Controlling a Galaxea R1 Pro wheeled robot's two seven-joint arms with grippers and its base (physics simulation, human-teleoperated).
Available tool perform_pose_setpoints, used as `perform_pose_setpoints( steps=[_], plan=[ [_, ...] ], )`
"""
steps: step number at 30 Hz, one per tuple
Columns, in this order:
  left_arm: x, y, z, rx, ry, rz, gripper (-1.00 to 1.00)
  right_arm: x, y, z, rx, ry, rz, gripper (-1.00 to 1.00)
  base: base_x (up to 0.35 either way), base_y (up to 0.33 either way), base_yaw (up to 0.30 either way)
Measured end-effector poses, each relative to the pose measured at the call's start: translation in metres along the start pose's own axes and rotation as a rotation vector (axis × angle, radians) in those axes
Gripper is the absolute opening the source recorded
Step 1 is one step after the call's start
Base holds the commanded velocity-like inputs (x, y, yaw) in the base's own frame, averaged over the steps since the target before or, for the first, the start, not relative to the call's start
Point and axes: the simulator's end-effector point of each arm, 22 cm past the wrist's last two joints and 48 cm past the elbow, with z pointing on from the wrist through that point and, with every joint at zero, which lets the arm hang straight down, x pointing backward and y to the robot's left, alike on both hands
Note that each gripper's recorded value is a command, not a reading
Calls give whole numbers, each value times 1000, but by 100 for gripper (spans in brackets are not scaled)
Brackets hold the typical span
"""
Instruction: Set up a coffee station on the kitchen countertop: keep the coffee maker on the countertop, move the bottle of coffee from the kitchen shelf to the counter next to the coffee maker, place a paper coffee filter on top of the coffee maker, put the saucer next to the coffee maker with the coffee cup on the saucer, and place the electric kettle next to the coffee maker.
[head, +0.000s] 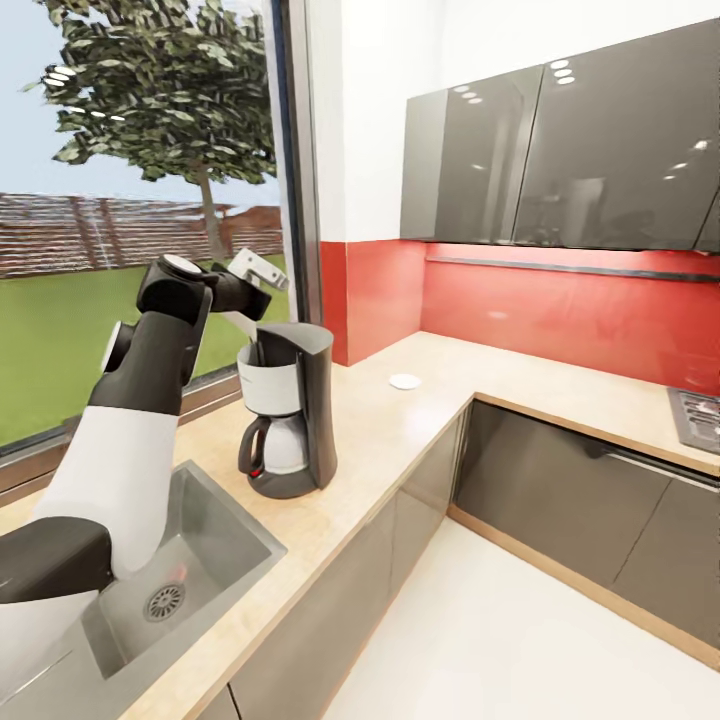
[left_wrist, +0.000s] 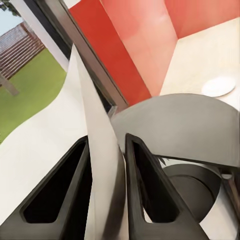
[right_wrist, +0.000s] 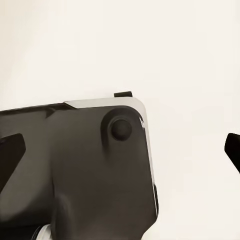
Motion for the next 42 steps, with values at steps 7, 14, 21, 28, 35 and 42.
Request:
perform_pose_setpoints(
  steps=[7,14,21,28,35,42],
  plan=[
    [3,2,0,-5,5,5,-100,0,0,0,0,-1,0,100,0,0,-5],
    [5,4,1,-11,8,3,-100,-1,0,0,0,-3,-1,100,0,0,0],
    [12,8,2,-15,18,-9,-100,0,23,-1,-28,-1,4,100,0,0,0],
    [29,2,4,-24,37,-12,-100,-2,30,-1,-36,-6,8,100,0,0,0],
    [47,-5,10,-36,54,-19,-100,-2,30,-1,-35,-6,8,100,0,0,0],
    [55,1,7,-77,57,-24,-100,-2,30,-1,-35,-6,8,100,0,0,0]
  ],
)
